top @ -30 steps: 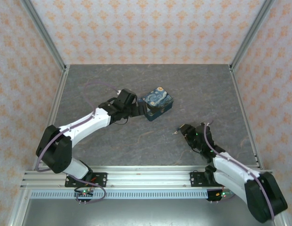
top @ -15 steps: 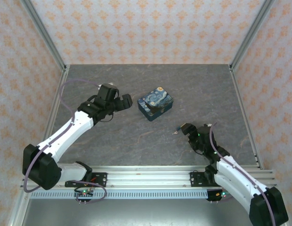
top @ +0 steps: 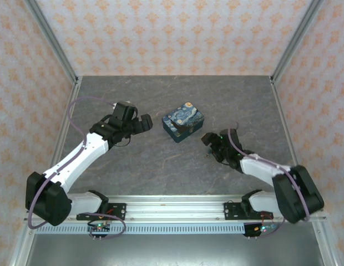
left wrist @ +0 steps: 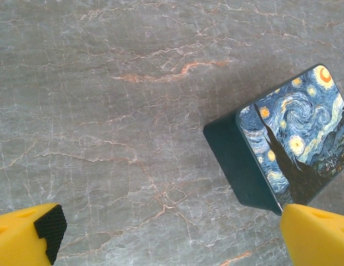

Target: Unlock a padlock with a key

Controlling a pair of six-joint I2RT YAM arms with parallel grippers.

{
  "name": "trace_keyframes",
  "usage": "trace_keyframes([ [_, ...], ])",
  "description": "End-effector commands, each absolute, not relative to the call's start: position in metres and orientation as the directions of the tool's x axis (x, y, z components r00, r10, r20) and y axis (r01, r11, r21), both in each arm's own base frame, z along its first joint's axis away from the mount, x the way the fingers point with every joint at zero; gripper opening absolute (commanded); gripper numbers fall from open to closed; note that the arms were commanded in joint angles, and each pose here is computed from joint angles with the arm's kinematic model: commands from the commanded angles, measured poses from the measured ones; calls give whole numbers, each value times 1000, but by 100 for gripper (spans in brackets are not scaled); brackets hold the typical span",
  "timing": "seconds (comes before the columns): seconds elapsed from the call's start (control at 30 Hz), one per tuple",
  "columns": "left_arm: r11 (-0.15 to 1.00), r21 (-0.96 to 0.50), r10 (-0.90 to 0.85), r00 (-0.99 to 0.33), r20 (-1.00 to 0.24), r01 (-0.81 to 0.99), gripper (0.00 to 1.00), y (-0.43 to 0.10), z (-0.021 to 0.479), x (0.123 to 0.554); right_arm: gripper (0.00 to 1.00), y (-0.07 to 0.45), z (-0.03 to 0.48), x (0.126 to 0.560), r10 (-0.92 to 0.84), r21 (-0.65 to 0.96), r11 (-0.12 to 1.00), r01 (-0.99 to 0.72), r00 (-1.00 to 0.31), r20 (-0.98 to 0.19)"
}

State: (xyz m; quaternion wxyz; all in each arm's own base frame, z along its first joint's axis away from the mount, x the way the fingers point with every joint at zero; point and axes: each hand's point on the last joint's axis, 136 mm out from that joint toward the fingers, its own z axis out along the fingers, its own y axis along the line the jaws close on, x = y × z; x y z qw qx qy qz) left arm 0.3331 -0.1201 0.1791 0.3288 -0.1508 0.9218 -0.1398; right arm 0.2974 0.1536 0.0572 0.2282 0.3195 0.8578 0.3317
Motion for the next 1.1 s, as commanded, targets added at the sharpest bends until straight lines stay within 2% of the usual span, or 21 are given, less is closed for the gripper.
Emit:
trace_keyframes([
  [0.0,915,-352,-376,-739,-559,-199,100,-116,175,333,79,179,78,326,663,780,545,308,-728,-176],
  [0.13,915,-350,-377,-740,-557,-203,100,-115,173,331,76,189,95,336,639,792,548,269,-746,-188],
  [0.23,919,-338,-372,-736,-565,-204,100,-113,173,331,78,175,93,330,644,766,580,277,-732,-223],
  [0.43,921,-329,-371,-735,-567,-211,100,-109,172,332,81,148,93,321,687,780,551,296,-692,-223],
  [0.7,919,-332,-373,-743,-556,-213,100,-111,169,334,80,160,94,333,622,782,582,222,-741,-253],
  [1.07,910,-350,-390,-744,-542,-222,100,-114,163,335,76,189,86,352,565,822,546,164,-796,-217],
])
